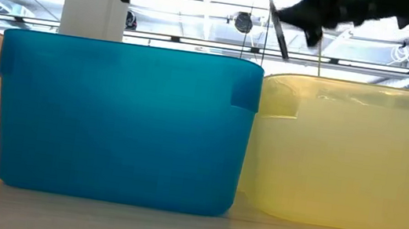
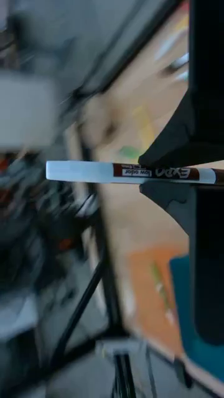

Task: Pick & Place Markers
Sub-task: Put the brown marker pen into the orange bin

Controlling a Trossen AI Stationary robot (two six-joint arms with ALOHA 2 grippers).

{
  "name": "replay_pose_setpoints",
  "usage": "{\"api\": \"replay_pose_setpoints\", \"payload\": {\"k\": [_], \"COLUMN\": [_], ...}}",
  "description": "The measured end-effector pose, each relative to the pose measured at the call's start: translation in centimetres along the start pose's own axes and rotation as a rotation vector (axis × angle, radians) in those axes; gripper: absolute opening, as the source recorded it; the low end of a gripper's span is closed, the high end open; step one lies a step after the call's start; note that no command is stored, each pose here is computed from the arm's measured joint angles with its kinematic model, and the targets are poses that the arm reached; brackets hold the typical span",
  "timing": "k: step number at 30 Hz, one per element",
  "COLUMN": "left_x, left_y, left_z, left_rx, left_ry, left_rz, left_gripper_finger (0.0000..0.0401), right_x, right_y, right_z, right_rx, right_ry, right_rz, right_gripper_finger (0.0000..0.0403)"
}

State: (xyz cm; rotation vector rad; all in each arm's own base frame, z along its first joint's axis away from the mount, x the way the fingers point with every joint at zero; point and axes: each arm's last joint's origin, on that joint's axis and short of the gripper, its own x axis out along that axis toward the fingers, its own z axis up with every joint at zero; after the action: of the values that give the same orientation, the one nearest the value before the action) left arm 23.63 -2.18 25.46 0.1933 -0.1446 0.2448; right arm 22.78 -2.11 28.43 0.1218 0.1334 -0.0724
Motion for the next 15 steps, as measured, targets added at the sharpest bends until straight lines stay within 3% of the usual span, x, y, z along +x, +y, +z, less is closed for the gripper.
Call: {"api": "replay_pose_setpoints", "payload": {"k": [4,10,15], "left_x": [1.0,3.1,5.3], "left_y": [0.5,0.6,-0.2], "left_z": [-0.9,-1.4,-2.3], "left_rx": [-0.039,-0.145,-0.126], "left_ry": [-0.019,-0.004,0.062], "left_rz": [0.015,-0.136,-0.182], "left_gripper_finger": [0.0209,0.0209,0.0209], "right_x": [1.6,3.7,4.4], "right_y": [2.0,3.2,3.2], "right_z": [0.1,-0.8,-0.9], "right_rx": [-0.098,-0.192,-0.206], "right_ry": [-0.103,-0.177,-0.219], "right_rz": [0.083,0.122,0.118], "right_gripper_finger": [0.0013,0.0013,0.0013]}}
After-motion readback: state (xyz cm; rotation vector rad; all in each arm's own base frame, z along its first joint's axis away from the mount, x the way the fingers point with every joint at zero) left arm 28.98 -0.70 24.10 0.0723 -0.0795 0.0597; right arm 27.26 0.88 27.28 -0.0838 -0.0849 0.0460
